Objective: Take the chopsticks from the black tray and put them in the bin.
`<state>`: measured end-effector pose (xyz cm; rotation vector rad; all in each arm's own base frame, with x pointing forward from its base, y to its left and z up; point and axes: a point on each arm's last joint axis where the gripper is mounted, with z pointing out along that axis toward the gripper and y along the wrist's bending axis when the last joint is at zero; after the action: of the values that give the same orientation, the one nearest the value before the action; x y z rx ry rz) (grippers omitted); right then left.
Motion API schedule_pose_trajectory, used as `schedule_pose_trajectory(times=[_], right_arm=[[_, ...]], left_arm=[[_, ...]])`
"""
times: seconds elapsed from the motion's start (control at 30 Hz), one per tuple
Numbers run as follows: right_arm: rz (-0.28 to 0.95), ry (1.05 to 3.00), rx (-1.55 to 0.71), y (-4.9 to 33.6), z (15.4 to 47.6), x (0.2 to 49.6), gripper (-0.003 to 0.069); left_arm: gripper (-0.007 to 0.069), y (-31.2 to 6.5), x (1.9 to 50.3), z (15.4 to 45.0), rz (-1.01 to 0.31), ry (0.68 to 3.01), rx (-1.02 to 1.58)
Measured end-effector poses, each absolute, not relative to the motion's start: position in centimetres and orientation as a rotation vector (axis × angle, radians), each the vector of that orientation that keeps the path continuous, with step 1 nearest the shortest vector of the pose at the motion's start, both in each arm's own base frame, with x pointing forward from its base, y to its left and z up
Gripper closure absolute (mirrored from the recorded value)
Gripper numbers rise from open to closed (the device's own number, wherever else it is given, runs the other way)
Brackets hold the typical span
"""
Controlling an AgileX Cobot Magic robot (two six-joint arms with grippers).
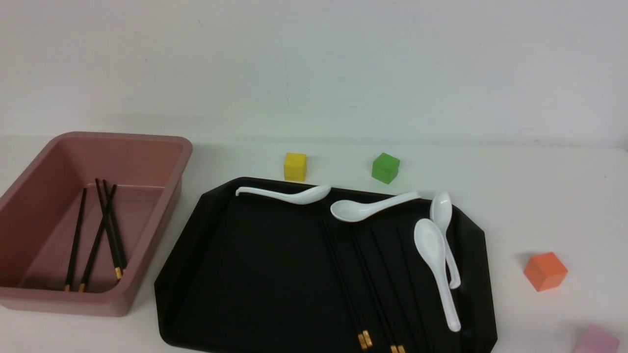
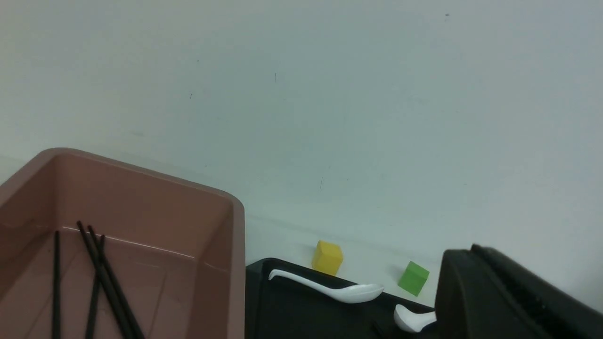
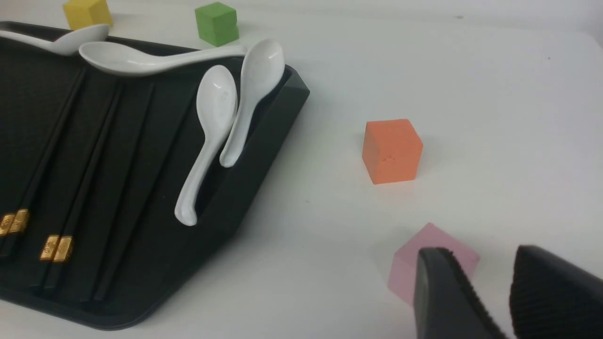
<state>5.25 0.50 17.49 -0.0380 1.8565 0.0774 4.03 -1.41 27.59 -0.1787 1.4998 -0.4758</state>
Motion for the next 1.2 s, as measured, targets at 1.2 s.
schedule_pose_trajectory(times=[1.2], right_arm=[[0.078, 1.856, -0.037, 0.5, 17.5, 5.2, 0.0419]], left_arm=[[0.0624, -1.4, 5.1, 17.0, -0.240, 1.889, 0.042]])
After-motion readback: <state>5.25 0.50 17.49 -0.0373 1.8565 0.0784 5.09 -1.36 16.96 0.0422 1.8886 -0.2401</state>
